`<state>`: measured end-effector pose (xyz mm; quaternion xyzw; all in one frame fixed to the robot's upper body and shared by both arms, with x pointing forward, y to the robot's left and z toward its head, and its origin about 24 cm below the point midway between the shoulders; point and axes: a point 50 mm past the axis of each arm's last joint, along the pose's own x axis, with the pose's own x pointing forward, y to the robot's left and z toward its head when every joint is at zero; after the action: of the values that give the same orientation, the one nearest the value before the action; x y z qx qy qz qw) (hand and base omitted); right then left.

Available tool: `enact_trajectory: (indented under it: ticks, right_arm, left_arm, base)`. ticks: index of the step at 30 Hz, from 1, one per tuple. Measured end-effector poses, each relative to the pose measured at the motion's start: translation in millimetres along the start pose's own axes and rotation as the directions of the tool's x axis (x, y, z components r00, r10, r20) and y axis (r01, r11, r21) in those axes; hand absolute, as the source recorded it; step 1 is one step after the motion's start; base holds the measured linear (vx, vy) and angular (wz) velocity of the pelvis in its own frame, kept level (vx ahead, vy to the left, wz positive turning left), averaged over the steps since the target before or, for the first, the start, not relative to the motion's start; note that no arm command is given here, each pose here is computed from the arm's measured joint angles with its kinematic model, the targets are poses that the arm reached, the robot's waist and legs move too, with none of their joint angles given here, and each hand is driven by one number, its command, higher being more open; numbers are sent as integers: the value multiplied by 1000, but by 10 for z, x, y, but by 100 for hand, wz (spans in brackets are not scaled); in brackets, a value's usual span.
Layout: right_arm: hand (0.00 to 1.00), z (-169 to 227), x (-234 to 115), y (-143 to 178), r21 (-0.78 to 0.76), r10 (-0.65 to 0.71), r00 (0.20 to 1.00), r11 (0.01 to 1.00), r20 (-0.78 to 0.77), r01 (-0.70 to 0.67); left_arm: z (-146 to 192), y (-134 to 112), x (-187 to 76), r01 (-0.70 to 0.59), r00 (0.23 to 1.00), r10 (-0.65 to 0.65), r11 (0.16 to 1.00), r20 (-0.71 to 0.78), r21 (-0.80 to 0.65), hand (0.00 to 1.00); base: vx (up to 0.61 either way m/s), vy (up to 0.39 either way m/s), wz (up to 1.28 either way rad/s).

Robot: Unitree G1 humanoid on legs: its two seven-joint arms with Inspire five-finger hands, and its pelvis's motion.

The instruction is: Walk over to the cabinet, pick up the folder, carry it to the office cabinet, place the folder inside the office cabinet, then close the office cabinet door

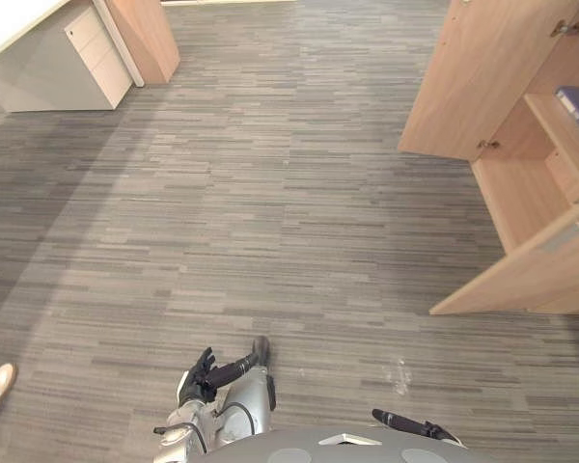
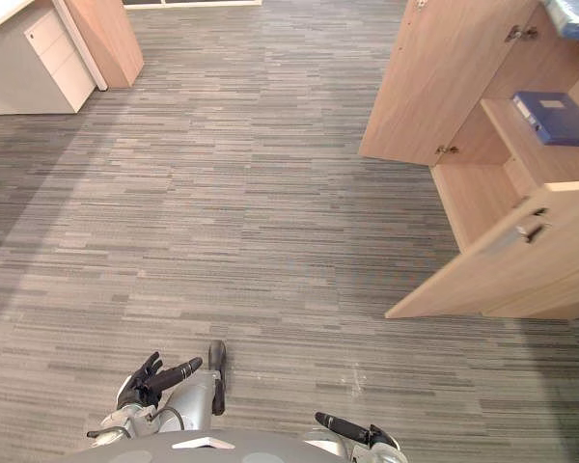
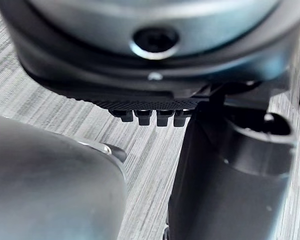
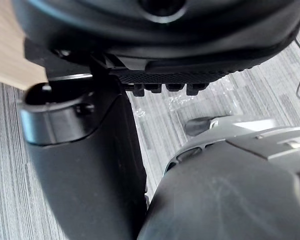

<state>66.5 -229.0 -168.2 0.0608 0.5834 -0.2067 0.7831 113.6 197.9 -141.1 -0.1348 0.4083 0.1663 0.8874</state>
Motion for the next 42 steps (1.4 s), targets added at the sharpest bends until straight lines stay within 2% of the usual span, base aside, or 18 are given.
enact_trajectory:
  ticks: [3, 6, 9, 12, 16, 19, 21, 25, 29, 33, 36, 38, 40, 42]
  right_arm:
    - [100, 70, 4, 76, 9, 20, 1000, 1000, 20, -21]
    - [100, 143, 11, 80, 45, 21, 999, 999, 35, -22]
    - [100, 184, 12, 119, 66, 40, 998, 997, 45, -43]
    - [100, 428, 3, 186, 20, 52, 990, 998, 132, -56]
    - [100, 650, -33, 386, -119, 126, 970, 988, 206, -103]
    - [100, 852, -111, 571, -122, 184, 936, 981, 301, -154]
    - [100, 850, -138, 624, -130, 202, 926, 977, 319, -168]
    - [100, 786, -146, 638, -76, 206, 928, 979, 311, -191]
    - [100, 653, -106, 458, 40, 143, 951, 986, 274, -159]
    - [100, 606, -95, 462, 70, 139, 956, 984, 258, -161]
    - [100, 638, -117, 530, 15, 165, 949, 984, 270, -175]
    - [100, 693, -150, 640, -56, 206, 934, 978, 291, -199]
    - [100, 750, -216, 847, -136, 279, 907, 959, 317, -247]
    - [100, 733, -262, 1032, -166, 325, 893, 944, 312, -286]
  left_arm:
    - [99, 78, 12, -23, 999, 23, 1000, 39, 12, 100]
    - [-4, 141, 2, -48, 999, 49, 999, -16, 12, 100]
    - [-146, 206, -11, -52, 994, 63, 992, -91, 118, 100]
    - [-231, 279, -34, -49, 987, 74, 983, -139, 178, 100]
    - [-361, 337, -86, -20, 976, 75, 966, -205, 259, 100]
    - [-309, 274, -49, 27, 979, 35, 954, -200, 299, 100]
    - [-298, 250, -42, 54, 979, 11, 947, -202, 318, 100]
    - [-227, 208, -8, 103, 980, -28, 917, -195, 387, 100]
    - [-323, 203, -30, 122, 969, -26, 915, -247, 385, 100]
    - [-329, 107, 9, 162, 958, -52, 910, -282, 381, 100]
    - [-180, 6, 88, 132, 973, -59, 935, -222, 329, 100]
    - [-210, -47, 78, 120, 974, -55, 948, -219, 295, 100]
    - [-203, -13, 66, 107, 977, -44, 946, -207, 306, 100]
    - [-111, -88, 85, 107, 985, -61, 946, -159, 304, 100]
  base:
    - [407, 310, -22]
    - [323, 251, -46]
    - [361, 317, -34]
    - [435, 302, -45]
    - [298, 109, -37]
    - [-193, -105, -5]
    - [-283, -70, 28]
    - [25, -87, 42]
    - [565, -104, -10]
    - [511, -117, -37]
    - [381, -76, -25]
    - [179, -90, -130]
    - [55, -94, -129]
    - [272, 37, -124]
